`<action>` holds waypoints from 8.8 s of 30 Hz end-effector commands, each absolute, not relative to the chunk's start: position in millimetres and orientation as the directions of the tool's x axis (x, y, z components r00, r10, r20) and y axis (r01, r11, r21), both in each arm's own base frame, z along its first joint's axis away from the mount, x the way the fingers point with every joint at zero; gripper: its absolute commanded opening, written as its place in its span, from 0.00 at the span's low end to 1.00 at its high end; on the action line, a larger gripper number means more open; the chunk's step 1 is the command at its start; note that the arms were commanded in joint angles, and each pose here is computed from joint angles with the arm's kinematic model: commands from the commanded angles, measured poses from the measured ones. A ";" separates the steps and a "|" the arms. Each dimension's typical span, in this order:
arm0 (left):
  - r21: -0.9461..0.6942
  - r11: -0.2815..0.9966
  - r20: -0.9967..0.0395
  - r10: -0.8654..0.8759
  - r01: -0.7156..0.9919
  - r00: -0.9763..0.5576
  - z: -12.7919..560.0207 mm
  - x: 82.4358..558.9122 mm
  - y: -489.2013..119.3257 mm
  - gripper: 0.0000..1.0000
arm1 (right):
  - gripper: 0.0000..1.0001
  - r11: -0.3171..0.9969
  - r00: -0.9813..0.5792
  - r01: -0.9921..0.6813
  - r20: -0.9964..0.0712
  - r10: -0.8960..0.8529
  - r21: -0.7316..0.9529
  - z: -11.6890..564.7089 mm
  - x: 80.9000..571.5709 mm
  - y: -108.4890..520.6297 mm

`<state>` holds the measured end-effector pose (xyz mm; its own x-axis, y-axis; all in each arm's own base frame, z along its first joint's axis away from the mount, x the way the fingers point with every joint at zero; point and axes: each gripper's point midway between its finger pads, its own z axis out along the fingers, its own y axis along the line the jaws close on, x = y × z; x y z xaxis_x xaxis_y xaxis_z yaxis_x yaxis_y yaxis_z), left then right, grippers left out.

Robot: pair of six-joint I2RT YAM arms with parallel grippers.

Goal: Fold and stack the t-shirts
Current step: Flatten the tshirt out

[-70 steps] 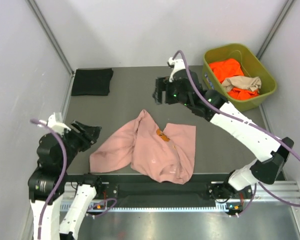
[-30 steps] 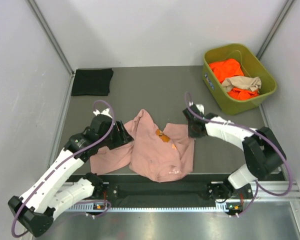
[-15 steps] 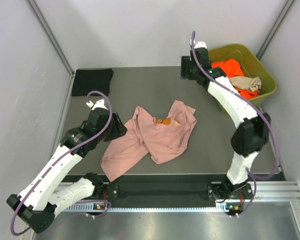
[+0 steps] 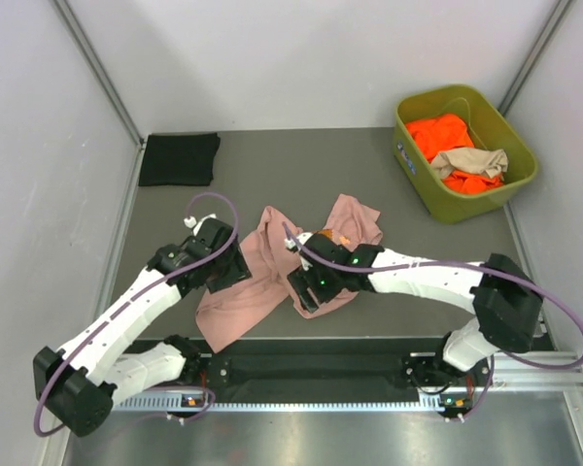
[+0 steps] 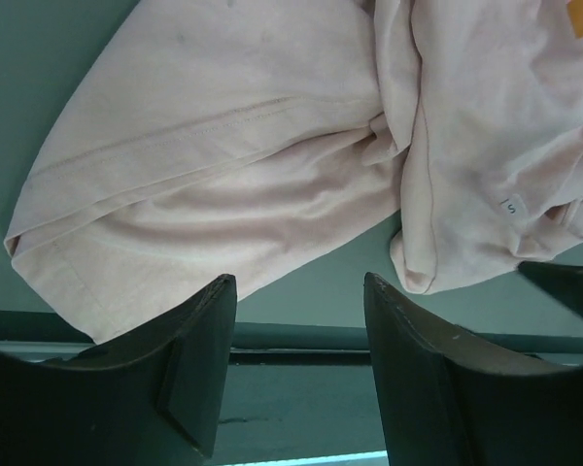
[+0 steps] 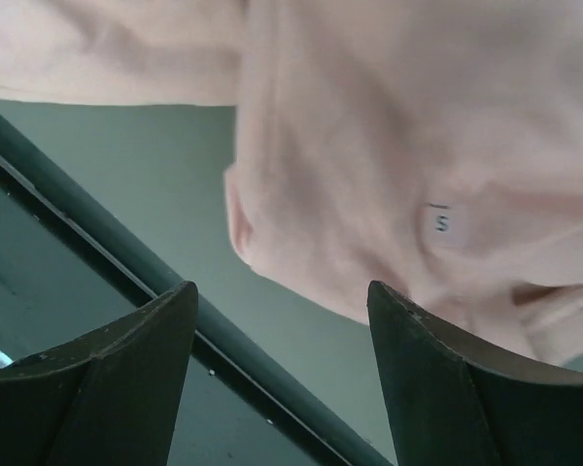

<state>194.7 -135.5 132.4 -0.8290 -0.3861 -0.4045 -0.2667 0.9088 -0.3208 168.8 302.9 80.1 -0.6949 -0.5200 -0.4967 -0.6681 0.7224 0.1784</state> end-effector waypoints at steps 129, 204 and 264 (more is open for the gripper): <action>-0.018 0.962 -0.933 -0.114 -0.273 -0.340 343.8 237.2 -7.4 0.00 | 0.00 0.939 -0.149 0.023 -0.928 0.342 0.343 470.7 286.4 61.1; -0.126 0.938 -0.992 -0.126 -0.324 0.020 300.9 330.5 16.9 0.00 | 0.00 0.887 0.263 -0.330 -0.871 0.416 0.324 456.5 373.9 115.7; -0.257 0.955 -0.672 -0.068 -0.146 0.738 662.0 133.1 48.4 0.00 | 0.00 0.901 0.737 -0.419 -0.537 0.411 0.114 745.5 107.0 38.4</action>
